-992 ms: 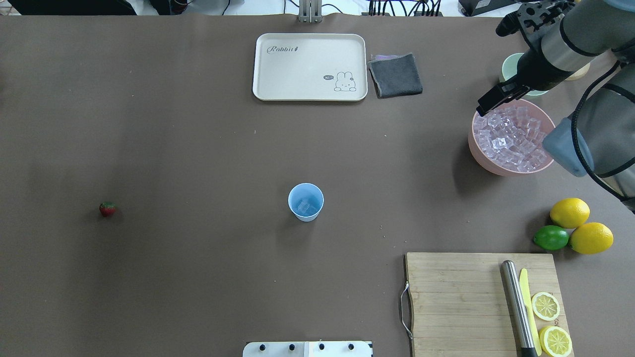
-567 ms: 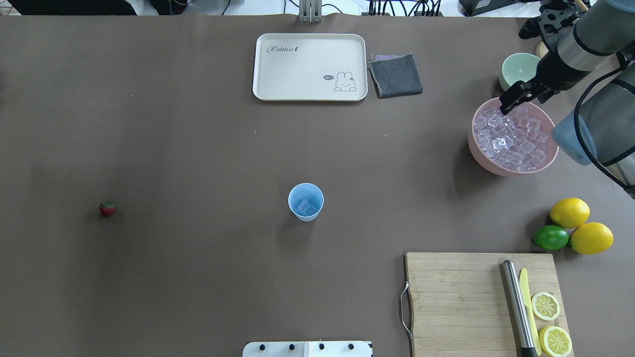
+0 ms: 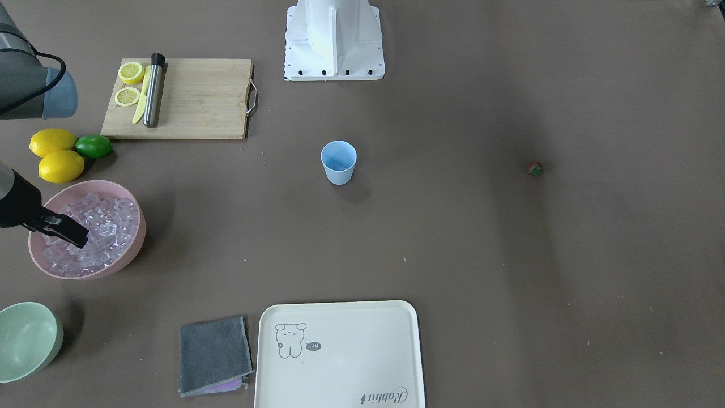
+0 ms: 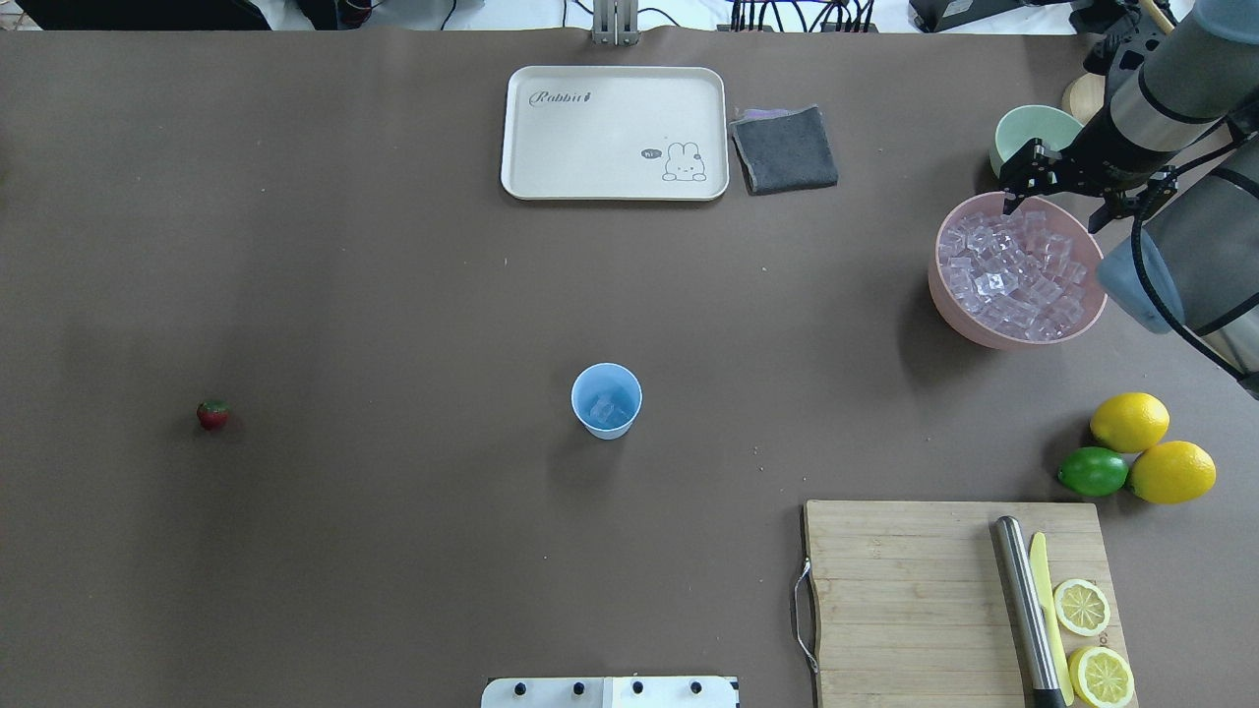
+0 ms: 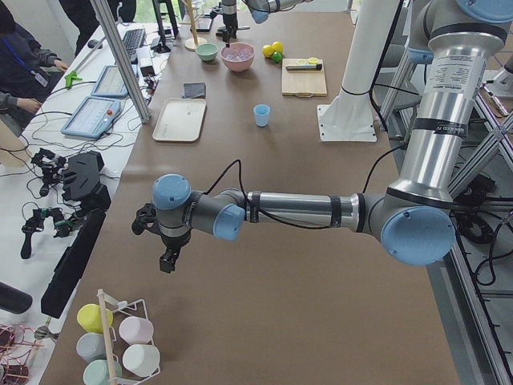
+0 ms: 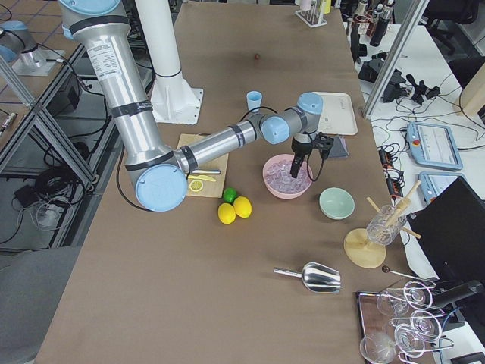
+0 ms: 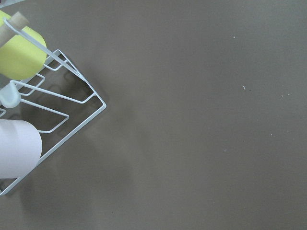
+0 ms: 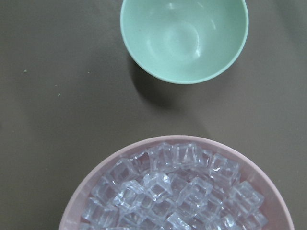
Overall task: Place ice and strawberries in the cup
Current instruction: 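Lower the right gripper into the ice and grasp a cube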
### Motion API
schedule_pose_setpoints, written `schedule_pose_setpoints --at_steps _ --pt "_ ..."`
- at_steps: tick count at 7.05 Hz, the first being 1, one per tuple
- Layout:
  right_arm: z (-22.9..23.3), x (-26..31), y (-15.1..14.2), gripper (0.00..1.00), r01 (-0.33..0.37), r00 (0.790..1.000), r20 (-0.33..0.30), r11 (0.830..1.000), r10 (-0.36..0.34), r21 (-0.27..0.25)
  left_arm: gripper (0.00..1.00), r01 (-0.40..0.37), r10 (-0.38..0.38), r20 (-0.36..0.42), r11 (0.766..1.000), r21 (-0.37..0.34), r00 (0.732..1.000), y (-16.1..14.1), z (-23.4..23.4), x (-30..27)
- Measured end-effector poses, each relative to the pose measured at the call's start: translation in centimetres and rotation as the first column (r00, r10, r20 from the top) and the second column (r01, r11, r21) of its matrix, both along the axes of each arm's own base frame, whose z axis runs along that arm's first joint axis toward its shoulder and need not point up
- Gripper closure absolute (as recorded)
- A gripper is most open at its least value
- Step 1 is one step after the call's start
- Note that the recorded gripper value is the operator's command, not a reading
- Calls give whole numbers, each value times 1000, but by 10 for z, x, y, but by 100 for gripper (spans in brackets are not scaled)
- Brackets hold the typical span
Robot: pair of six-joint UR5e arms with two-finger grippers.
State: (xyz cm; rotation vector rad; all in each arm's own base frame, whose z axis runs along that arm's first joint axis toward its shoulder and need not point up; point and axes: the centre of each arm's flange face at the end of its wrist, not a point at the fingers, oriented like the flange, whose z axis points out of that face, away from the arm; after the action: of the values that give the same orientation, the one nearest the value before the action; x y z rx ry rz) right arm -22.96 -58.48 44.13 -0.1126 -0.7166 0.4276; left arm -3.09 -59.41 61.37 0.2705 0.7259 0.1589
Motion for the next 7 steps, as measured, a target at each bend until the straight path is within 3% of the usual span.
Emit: schedule_pose_setpoints --at_steps 2,3,5,7 --pt "-4 -35 10 4 -107 994 -27 989 105 -98 2 -1 1 0 1000 12 1000 -4 -6 1" --pt "0 -54 18 11 -134 990 -58 984 128 -117 2 -1 1 0 1000 19 1000 -6 -11 1" --pt "0 -64 27 37 -155 986 -76 981 147 -119 2 -1 1 0 999 33 1000 -13 -19 1" --pt "1 -56 38 37 -156 986 -73 982 148 -111 2 -4 4 -1 999 41 1000 -18 -24 3"
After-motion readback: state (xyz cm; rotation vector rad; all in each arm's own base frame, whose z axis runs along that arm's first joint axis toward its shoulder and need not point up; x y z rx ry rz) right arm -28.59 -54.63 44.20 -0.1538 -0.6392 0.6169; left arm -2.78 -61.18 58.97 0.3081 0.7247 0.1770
